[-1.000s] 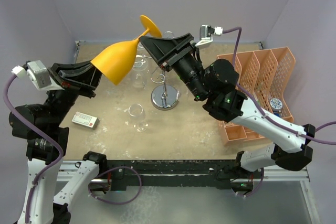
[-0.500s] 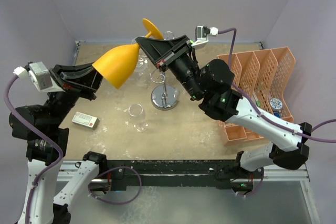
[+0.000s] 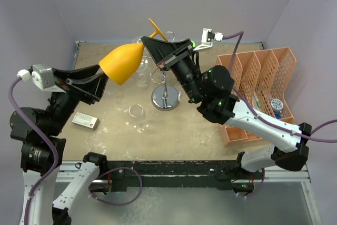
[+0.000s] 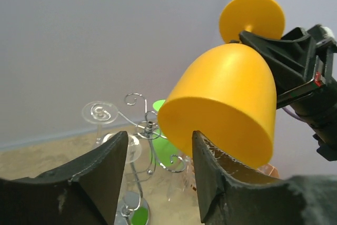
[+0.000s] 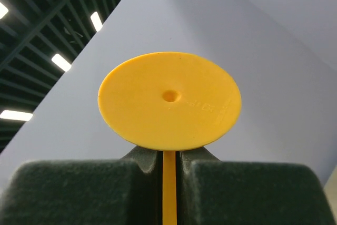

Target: Place the wine glass upside down on the wine glass rack

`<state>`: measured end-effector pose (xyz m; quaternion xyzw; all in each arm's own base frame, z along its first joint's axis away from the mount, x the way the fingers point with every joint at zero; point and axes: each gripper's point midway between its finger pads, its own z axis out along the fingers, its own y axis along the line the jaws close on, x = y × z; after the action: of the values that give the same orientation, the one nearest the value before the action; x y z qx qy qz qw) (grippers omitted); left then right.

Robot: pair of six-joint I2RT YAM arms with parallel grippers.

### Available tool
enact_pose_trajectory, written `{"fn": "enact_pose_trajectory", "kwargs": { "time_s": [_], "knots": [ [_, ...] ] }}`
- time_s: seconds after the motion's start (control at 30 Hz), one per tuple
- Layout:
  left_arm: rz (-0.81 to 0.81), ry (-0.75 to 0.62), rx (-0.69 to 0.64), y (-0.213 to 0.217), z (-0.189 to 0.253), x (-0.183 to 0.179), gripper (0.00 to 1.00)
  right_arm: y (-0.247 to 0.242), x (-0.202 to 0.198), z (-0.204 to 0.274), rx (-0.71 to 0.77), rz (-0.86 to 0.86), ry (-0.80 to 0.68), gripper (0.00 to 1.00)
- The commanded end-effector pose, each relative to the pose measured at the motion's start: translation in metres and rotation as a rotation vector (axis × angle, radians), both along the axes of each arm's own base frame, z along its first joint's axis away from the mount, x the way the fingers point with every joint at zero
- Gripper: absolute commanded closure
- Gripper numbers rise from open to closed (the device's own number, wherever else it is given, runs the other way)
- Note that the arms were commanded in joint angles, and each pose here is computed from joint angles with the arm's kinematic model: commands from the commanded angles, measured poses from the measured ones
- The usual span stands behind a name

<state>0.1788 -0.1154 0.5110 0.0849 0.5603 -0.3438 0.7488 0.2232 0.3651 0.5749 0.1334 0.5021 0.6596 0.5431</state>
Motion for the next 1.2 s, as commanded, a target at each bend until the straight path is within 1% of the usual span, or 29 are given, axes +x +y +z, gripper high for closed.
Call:
{"fn": "enact_pose_trajectory", "kwargs": {
  "time_s": [0.0, 0.1, 0.17, 0.4, 0.6, 0.8, 0.97, 1.17],
  "knots": [
    [0.157, 0.040, -0.100, 0.034, 0.013, -0.017, 0.47, -0.036, -0.004, 0.039, 0.022, -0.145, -0.174, 1.00],
    [0.226, 0.056, -0.195, 0.051, 0.036, -0.027, 0.41, -0.023, -0.008, 0.033, -0.047, -0.135, -0.252, 1.00],
    [0.221, 0.079, -0.263, 0.053, 0.049, -0.027, 0.39, -0.014, -0.011, 0.029, -0.083, -0.121, -0.304, 1.00],
    [0.064, 0.107, -0.409, 0.033, 0.077, -0.026, 0.37, 0.003, -0.017, 0.018, -0.155, -0.113, -0.425, 1.00],
    [-0.076, 0.051, -0.534, 0.020, 0.089, -0.022, 0.37, 0.011, -0.020, 0.005, -0.177, -0.126, -0.510, 1.00],
    [-0.193, 0.023, -0.606, 0.010, 0.106, -0.026, 0.37, 0.033, -0.020, -0.011, -0.228, -0.119, -0.585, 1.00],
    [-0.193, 0.066, -0.645, 0.010, 0.102, -0.017, 0.39, 0.054, -0.024, -0.027, -0.266, -0.128, -0.671, 1.00],
    [-0.079, 0.206, -0.681, 0.018, 0.066, 0.008, 0.40, 0.074, -0.016, -0.041, -0.295, -0.185, -0.708, 1.00]
  ]
}}
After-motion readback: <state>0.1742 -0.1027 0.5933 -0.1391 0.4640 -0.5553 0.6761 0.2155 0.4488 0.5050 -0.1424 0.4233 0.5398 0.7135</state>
